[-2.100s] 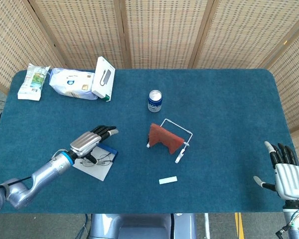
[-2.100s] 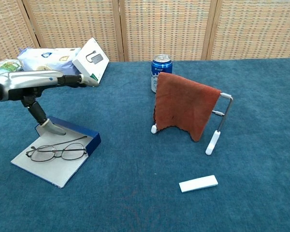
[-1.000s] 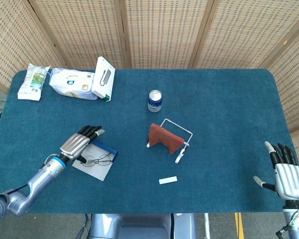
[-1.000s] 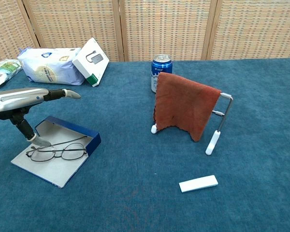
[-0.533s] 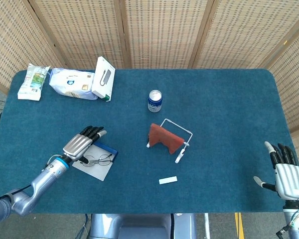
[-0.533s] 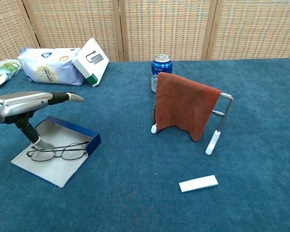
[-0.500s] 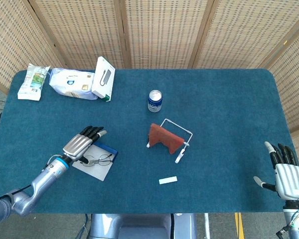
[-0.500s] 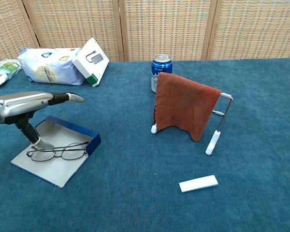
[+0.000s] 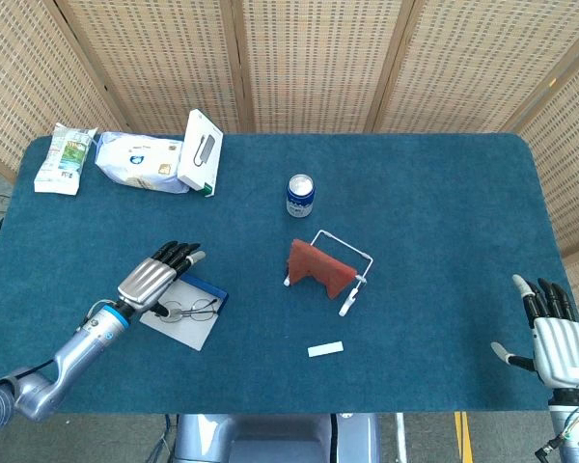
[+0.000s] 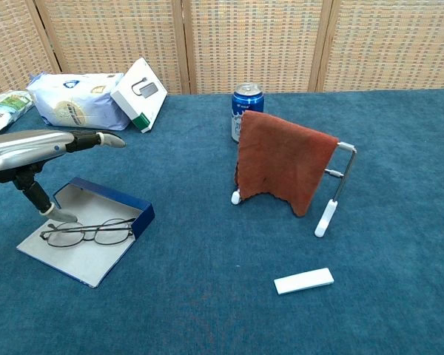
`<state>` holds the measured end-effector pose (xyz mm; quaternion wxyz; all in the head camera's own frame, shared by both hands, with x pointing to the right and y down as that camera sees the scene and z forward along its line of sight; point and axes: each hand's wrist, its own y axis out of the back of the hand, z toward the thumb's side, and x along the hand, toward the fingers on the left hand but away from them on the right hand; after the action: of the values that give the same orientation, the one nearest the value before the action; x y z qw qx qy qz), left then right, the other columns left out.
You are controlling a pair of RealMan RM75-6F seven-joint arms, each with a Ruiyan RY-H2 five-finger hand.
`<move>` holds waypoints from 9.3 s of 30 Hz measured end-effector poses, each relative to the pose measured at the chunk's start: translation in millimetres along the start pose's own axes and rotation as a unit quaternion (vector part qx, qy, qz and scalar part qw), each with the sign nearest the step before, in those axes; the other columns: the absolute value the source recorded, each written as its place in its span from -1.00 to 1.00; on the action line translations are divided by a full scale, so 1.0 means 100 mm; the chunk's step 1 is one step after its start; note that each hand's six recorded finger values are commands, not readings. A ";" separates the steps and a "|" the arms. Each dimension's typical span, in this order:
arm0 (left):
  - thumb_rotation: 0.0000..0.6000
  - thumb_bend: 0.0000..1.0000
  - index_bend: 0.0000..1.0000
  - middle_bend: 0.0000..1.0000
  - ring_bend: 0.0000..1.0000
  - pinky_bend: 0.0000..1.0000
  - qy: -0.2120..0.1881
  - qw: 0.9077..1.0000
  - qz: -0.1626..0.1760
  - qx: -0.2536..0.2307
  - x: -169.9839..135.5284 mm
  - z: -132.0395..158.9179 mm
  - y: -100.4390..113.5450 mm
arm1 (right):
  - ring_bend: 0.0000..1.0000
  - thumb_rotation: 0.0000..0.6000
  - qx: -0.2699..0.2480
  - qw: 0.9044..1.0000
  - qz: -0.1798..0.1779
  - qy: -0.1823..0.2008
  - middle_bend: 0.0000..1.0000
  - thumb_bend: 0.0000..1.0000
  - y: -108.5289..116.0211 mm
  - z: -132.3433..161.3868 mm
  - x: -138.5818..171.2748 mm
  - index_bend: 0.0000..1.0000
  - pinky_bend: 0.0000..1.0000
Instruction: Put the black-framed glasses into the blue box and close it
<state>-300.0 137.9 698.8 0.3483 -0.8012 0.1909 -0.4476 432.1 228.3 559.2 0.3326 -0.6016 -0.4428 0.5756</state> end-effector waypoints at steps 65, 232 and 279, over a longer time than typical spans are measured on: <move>1.00 -0.88 -1.00 -1.00 -1.00 -1.00 0.012 0.992 0.025 0.119 0.39 -0.11 -0.01 | -1.00 1.00 -0.002 1.000 0.001 0.000 -0.68 -0.74 0.00 -0.01 0.00 -1.00 -1.00; 1.00 -0.05 0.47 -1.00 -1.00 -1.00 0.008 0.998 0.058 0.030 -0.70 -0.29 -0.54 | -1.00 1.00 -0.012 1.000 0.007 0.001 -0.68 -0.74 0.01 -0.01 0.02 -1.00 -1.00; 1.00 -0.12 -0.41 -1.00 -1.00 -1.00 0.035 0.998 -0.031 -0.033 -0.45 -0.11 -0.34 | -1.00 1.00 -0.014 1.000 0.008 0.002 -0.66 -0.74 0.01 -0.01 0.03 -1.00 -1.00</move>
<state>-333.2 184.5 701.2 0.3011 -0.8016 0.1925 -0.4793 433.4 230.5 557.7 0.3206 -0.6107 -0.4451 0.5711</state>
